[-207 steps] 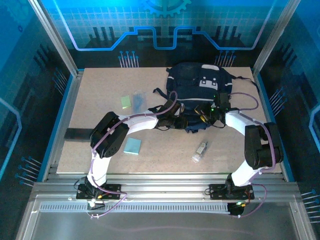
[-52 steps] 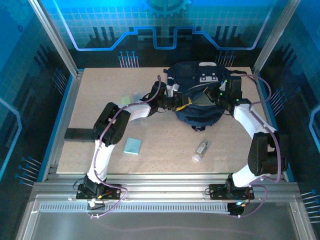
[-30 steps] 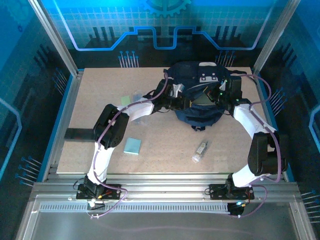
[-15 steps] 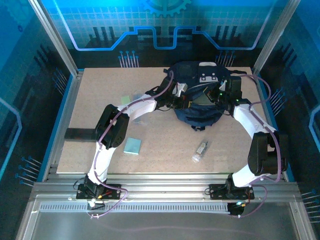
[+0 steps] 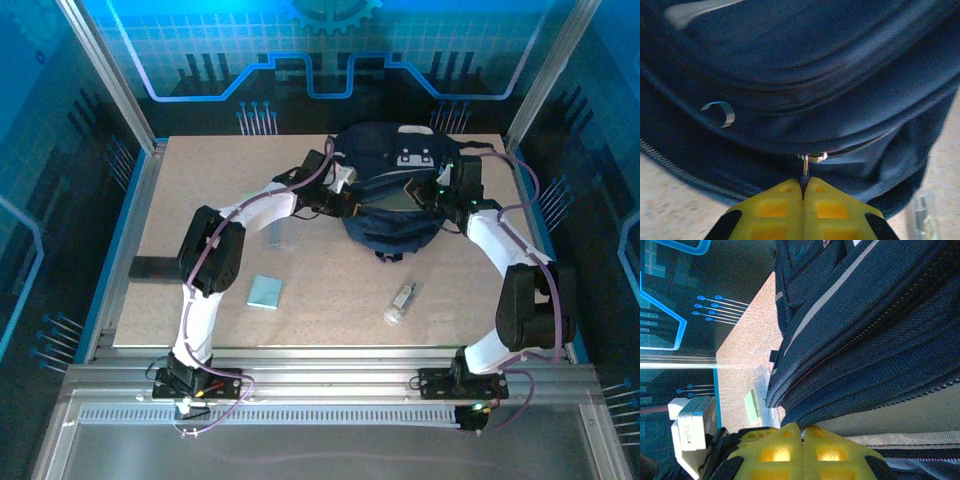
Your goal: Pack books, pencil case, and school supplies into a backpack
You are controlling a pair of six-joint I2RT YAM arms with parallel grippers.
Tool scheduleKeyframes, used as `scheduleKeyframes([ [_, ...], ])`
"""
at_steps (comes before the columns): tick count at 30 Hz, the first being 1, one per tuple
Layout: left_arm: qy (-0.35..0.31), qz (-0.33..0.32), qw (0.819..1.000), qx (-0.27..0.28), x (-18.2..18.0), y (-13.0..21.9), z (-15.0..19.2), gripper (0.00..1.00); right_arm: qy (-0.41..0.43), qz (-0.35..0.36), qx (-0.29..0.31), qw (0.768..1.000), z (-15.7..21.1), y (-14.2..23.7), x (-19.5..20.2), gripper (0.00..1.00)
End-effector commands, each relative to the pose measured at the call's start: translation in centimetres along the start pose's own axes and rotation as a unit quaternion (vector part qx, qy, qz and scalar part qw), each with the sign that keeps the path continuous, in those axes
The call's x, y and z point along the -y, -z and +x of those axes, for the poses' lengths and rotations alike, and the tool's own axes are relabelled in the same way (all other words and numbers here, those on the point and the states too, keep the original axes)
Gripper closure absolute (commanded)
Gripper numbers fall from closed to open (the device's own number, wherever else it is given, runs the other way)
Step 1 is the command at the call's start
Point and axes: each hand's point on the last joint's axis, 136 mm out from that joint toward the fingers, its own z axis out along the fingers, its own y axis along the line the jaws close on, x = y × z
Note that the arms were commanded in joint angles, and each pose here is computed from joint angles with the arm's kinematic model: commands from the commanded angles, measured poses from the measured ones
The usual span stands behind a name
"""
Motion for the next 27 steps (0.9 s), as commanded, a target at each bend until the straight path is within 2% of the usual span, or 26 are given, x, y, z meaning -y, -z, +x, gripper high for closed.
scheduleKeyframes([
  [1,-0.016,-0.068,0.997,-0.025,-4.0,1.6,0.7,1.0,0.023,-0.014,0.036,0.999,-2.4,1.9,-1.6,1.0],
  [5,-0.018,-0.088,0.995,-0.031,-5.3,2.0,0.5,1.0,0.028,-0.011,0.042,0.999,-2.7,2.2,-1.9,1.0],
  [8,-0.025,-0.058,0.998,-0.026,-3.3,2.2,0.1,1.0,0.026,-0.016,0.038,0.999,-2.6,2.1,-2.1,1.0],
  [12,-0.067,-0.143,0.987,-0.003,-5.5,2.6,-1.2,1.0,0.03,-0.035,0.027,0.999,-2.1,2.9,-3.2,1.0],
  [14,-0.046,-0.131,0.99,-0.003,-6.5,2.6,-1.9,1.0,0.038,-0.03,0.029,0.998,-2.0,3.6,-3.3,1.0],
  [17,-0.041,-0.084,0.996,0.002,-4.2,2.9,-2.7,1.0,0.039,-0.018,0.034,0.998,-2.1,4.0,-2.8,1.0],
  [23,-0.086,-0.028,0.996,0.024,4.0,3.7,-2.3,1.0,0.017,-0.03,0.018,0.999,-1.1,3.2,-2.6,1.0],
  [24,-0.083,-0.02,0.996,0.024,5.0,3.8,-2.1,1.0,0.013,-0.031,0.013,0.999,-0.8,3.1,-2.5,0.96],
  [25,-0.079,-0.008,0.997,0.022,5.8,3.8,-2.0,1.0,0.007,-0.032,0.008,0.999,-0.4,3.1,-2.4,0.88],
  [27,-0.075,0.009,0.997,0.021,7.4,3.9,-1.9,1.0,-0.008,-0.035,-0.003,0.999,0.8,3.2,-2.1,0.64],
])
